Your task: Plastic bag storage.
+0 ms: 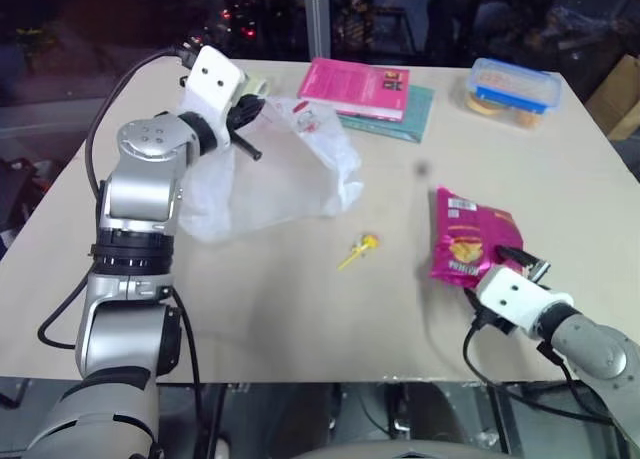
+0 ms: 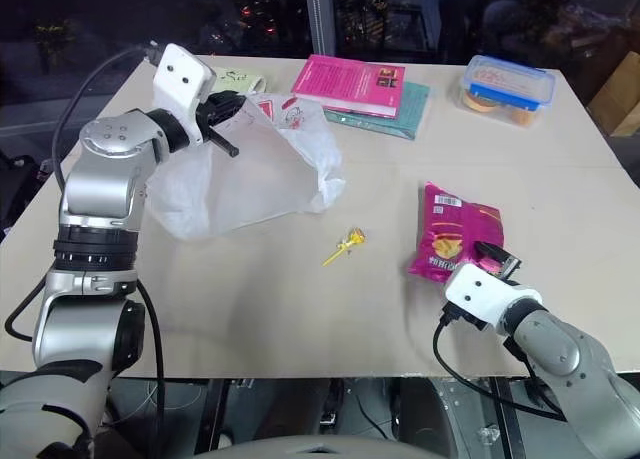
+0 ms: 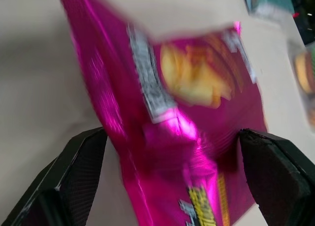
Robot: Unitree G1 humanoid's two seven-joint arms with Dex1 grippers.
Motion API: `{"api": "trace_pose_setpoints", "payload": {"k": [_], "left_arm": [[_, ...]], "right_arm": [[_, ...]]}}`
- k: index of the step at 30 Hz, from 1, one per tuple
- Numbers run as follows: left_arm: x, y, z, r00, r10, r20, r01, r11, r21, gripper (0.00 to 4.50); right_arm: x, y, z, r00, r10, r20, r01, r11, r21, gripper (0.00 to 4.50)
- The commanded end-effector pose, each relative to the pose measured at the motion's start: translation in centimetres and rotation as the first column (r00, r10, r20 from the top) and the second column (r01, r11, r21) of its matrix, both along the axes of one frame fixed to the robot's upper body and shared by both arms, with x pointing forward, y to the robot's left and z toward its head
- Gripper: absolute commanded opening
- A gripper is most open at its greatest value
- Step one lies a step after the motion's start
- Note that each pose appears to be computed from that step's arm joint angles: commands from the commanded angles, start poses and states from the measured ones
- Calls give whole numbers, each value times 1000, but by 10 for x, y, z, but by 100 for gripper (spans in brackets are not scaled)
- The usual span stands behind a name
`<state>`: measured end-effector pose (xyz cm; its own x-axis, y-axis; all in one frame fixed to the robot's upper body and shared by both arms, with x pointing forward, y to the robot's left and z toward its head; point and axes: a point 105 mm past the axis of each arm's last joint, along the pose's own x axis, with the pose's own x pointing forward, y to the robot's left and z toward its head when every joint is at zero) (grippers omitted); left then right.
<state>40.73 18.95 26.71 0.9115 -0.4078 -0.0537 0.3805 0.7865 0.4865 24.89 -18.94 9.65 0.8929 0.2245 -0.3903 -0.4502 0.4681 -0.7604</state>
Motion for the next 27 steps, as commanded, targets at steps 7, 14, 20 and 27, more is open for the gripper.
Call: {"api": "trace_pose_setpoints", "payload": {"k": [7, 14, 20, 27], "left_arm": [[0, -5, 17, 999, 48, -12, -49, 993, -105, 0], [8, 1, 27, 996, 75, -50, -82, 982, -168, 0], [13, 1, 36, 996, 74, -51, -82, 984, -157, 0], [17, 10, 43, 991, 111, -75, -123, 977, -177, 0]], "right_arm": [[9, 11, 29, 977, 116, 179, -100, 990, -97, 169], [-12, 67, 94, 888, 351, 297, -382, 923, 50, 138], [-29, 93, 145, 807, 472, 355, -556, 810, 186, 138], [-39, 116, 159, 732, 581, 356, -677, 677, 289, 4]]}}
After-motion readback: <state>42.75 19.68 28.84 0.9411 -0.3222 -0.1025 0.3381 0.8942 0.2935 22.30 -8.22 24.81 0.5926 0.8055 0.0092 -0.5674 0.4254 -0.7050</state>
